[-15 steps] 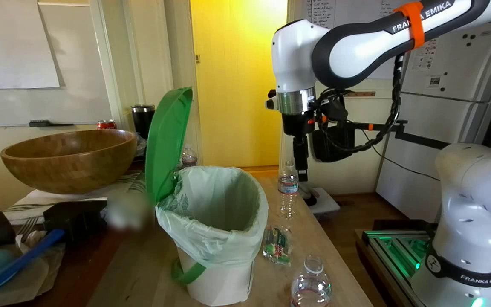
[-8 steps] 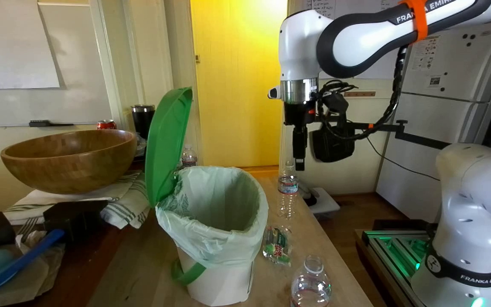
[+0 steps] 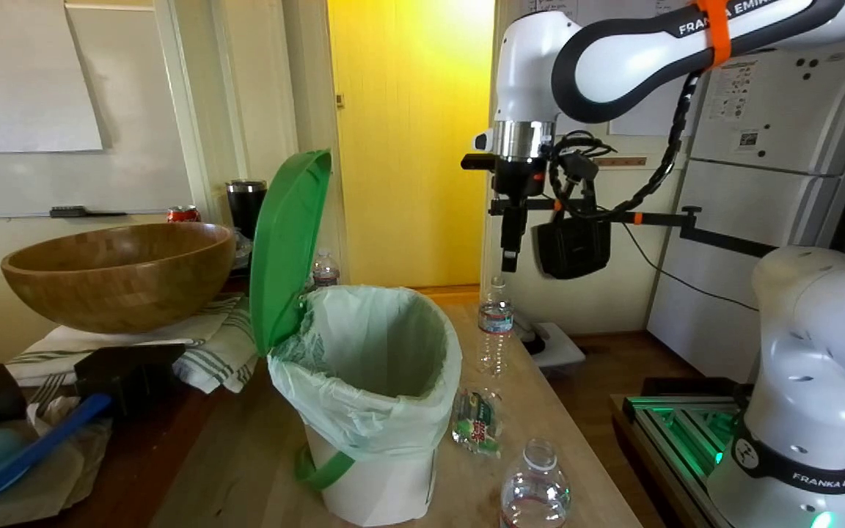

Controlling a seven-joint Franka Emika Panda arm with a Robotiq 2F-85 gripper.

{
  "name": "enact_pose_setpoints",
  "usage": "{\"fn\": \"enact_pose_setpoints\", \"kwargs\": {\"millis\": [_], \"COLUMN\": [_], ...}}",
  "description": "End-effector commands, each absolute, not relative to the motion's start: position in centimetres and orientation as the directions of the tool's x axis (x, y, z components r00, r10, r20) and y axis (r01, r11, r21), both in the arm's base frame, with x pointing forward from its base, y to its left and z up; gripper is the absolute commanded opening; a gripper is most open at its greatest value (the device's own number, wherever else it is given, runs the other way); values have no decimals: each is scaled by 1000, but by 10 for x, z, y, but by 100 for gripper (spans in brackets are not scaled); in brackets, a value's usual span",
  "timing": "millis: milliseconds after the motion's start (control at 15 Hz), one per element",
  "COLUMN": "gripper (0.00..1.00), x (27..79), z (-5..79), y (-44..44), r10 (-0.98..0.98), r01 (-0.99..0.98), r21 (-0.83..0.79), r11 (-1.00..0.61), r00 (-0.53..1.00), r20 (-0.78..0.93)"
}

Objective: Pick up the water bottle on the right and put it in the bin then close the bin.

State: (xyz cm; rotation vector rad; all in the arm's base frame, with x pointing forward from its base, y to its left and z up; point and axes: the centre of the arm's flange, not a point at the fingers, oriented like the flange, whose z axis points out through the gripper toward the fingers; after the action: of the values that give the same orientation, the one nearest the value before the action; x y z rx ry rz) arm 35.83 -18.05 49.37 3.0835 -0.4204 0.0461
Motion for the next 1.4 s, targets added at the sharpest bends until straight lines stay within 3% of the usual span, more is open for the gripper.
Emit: {"fn": "enact_pose_setpoints", "kwargs": {"millis": [0, 1267, 1333], "gripper": [100, 100, 94], "x": [349, 359, 358], "z": [480, 424, 423], "y": [-199, -234, -234], "r10": [-240, -219, -219], "r01": [-240, -221, -221], "r21": [8, 17, 18], "r11": [-971, -975, -975], "r00": [969, 972, 973], "r20": [57, 81, 78]}}
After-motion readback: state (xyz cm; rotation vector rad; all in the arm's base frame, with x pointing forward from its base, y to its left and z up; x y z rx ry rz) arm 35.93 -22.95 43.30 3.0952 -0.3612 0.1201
